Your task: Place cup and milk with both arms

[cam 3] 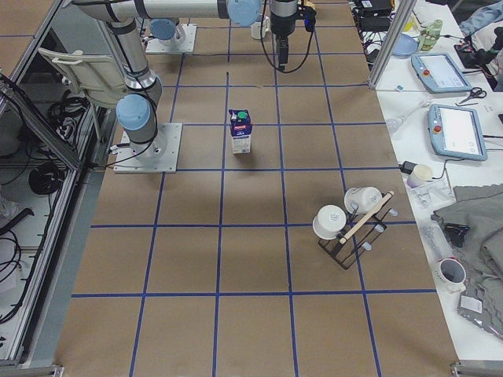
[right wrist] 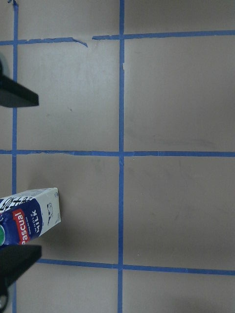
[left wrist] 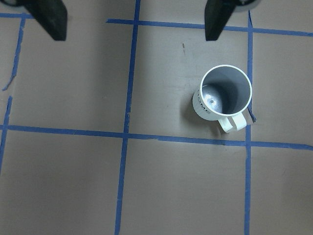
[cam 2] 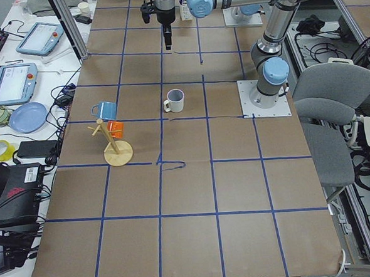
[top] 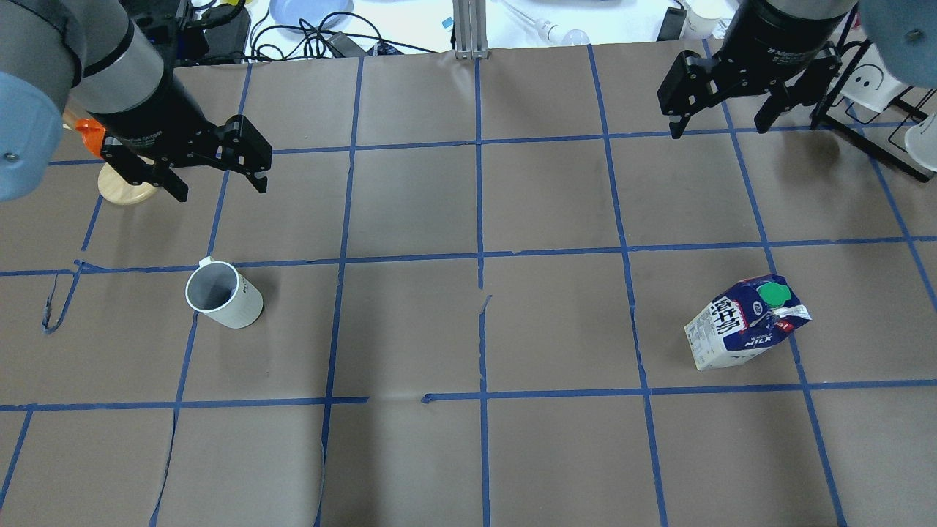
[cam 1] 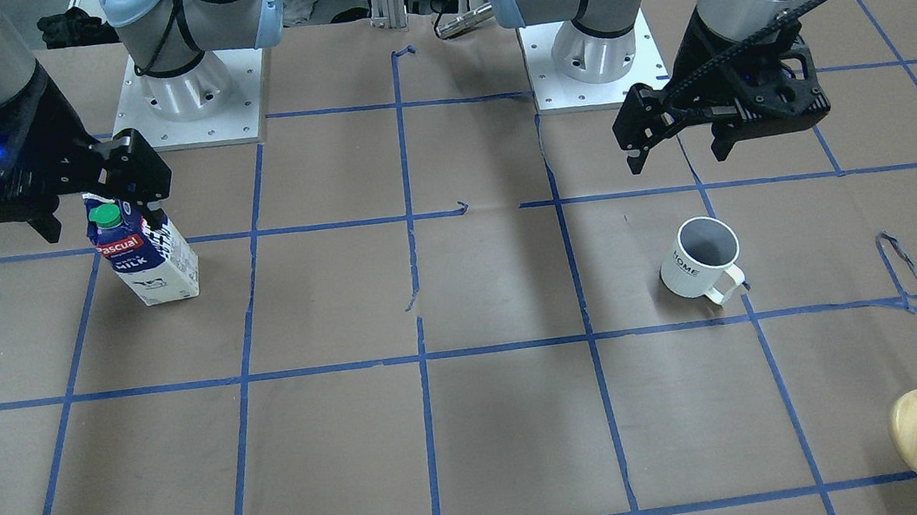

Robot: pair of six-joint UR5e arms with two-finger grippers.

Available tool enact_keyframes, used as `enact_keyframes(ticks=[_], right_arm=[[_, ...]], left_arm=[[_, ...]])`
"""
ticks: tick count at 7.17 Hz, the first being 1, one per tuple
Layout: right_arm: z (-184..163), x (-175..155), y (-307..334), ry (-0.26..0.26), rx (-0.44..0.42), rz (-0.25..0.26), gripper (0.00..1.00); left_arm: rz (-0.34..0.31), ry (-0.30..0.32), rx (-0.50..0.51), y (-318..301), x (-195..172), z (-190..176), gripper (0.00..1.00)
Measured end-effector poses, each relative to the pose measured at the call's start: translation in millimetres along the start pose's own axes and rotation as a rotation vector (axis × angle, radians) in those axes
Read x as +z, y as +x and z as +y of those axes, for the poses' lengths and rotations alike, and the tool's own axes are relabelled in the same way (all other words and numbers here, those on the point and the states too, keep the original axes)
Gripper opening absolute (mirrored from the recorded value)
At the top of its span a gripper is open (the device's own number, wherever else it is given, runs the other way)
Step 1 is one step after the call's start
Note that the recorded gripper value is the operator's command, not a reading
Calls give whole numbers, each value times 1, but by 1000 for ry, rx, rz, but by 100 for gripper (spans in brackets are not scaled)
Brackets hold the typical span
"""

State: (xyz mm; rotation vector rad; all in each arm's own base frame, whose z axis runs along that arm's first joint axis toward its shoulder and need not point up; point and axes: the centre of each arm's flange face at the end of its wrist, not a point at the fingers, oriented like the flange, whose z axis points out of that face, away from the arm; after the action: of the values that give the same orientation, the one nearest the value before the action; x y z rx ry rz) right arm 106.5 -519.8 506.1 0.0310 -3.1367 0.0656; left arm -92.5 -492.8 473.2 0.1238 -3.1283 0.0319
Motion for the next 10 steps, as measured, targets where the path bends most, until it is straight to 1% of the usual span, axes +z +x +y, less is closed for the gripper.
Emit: enact_keyframes(ticks=[6,10], right_arm=[[0,0,0,-1,0,-1,100],[0,2,0,-4,0,0,100]], left_arm=[[-1,-3,-1,-1,1,-1,100],[-34,-21,-41,-25,11,-10,100]])
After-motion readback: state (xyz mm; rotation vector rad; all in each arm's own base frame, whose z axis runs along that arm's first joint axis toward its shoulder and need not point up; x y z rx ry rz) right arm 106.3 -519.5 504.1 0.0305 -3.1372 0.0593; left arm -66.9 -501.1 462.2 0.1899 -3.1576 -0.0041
